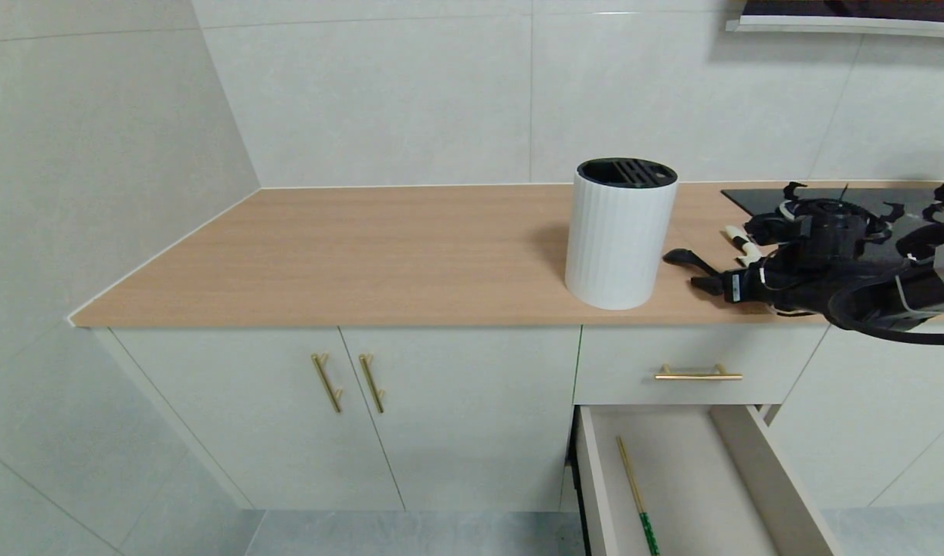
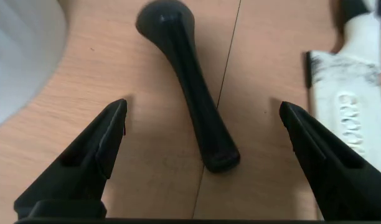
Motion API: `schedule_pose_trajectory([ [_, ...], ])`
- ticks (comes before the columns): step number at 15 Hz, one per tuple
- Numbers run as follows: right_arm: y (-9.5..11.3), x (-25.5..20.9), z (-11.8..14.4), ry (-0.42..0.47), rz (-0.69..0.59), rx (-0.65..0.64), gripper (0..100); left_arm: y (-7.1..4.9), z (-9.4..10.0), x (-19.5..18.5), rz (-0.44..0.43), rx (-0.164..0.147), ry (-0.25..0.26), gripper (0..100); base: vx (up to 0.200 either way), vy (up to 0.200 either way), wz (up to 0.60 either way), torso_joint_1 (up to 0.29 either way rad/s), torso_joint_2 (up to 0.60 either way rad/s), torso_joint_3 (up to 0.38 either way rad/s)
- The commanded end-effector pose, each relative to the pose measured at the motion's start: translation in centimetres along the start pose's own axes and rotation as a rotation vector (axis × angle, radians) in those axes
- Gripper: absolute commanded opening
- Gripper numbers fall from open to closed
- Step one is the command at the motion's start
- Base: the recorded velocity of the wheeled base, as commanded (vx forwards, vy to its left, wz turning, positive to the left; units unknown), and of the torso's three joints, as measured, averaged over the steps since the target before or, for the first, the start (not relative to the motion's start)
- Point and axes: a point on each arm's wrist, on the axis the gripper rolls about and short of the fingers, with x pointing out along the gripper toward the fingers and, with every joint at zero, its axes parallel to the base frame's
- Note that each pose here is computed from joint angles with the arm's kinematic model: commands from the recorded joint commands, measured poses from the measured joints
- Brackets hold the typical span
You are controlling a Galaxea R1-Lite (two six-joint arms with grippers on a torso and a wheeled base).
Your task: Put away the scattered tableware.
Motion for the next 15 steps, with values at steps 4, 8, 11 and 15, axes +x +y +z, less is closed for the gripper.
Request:
schedule_pose_trajectory([
  [4, -0.2, 0.61, -0.26, -0.003, 0.0, 0.014, 100, 0.0, 0.0, 0.0, 0.001, 0.0, 0.0, 100, 0.0, 0.0, 0.0, 0.0, 0.0, 0.0],
  [8, -0.22, 0.69, -0.3, -0.003, 0.0, 0.017, 0, 0.0, 0.0, 0.0, 0.001, 0.0, 0.0, 100, 0.0, 0.0, 0.0, 0.0, 0.0, 0.0],
  [11, -0.21, 0.61, -0.17, -0.006, 0.001, 0.024, 0, 0.0, 0.0, 0.0, 0.0, 0.0, 0.0, 100, 0.0, 0.0, 0.0, 0.0, 0.0, 0.0],
  [15, -0.1, 0.26, 0.17, -0.008, 0.004, 0.024, 0, 0.0, 0.0, 0.0, 0.001, 0.0, 0.0, 100, 0.0, 0.0, 0.0, 0.0, 0.0, 0.0],
])
